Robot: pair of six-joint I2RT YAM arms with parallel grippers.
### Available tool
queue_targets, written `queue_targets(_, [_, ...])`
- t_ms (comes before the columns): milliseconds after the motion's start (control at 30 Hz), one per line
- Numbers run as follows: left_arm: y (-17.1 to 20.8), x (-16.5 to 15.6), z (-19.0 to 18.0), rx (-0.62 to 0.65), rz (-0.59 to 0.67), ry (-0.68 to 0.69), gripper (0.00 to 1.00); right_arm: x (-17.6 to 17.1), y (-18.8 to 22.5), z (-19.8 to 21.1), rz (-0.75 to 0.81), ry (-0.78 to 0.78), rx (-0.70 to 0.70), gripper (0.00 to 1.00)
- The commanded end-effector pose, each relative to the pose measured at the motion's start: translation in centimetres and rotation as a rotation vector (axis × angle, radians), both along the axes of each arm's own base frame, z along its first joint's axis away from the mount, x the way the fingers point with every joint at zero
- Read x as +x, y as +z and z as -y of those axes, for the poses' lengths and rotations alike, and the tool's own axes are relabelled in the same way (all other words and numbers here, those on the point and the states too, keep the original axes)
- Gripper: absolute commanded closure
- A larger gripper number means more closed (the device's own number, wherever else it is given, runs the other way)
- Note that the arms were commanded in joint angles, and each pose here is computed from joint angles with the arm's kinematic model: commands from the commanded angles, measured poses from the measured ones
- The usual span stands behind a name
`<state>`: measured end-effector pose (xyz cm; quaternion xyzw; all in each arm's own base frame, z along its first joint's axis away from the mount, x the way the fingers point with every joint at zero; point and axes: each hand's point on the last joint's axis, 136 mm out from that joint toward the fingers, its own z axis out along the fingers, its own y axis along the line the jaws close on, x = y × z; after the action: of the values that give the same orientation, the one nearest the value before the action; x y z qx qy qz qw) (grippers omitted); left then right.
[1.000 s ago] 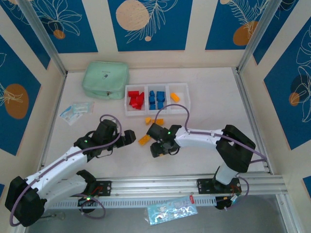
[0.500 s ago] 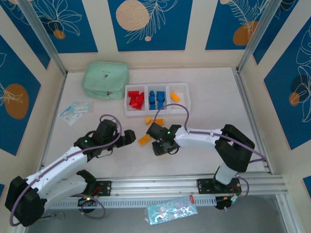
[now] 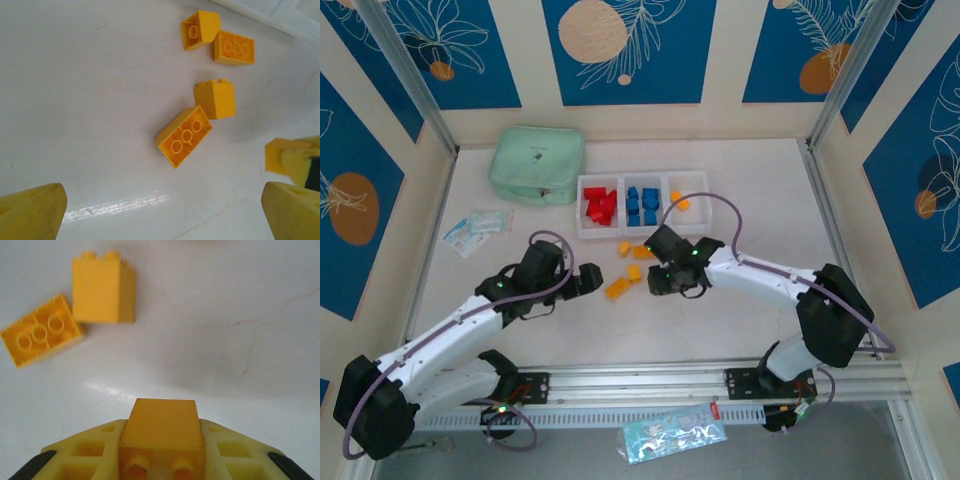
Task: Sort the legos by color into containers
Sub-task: Place the lego in the container.
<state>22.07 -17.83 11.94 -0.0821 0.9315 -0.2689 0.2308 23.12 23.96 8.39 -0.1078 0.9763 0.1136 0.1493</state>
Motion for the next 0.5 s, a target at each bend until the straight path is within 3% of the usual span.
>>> queue_targets(0, [2.5, 1.4, 1.5, -0.055, 0.057, -0.036, 0.01, 2.2, 3.2, 1.0, 0.051, -0.011, 0.033, 0.73])
queue_targets(233, [4.2, 3.4, 3.7, -0.075, 0.098, -0.083, 0.01, 10.1, 6.7, 3.9, 0.154, -0.113, 0.05, 0.73])
queue_targets(467, [5.5, 5.5, 5.6, -0.088, 0.129, -0.106, 0.01, 18.4, 6.4, 5.8, 0.207, -0.187, 0.005, 0.73])
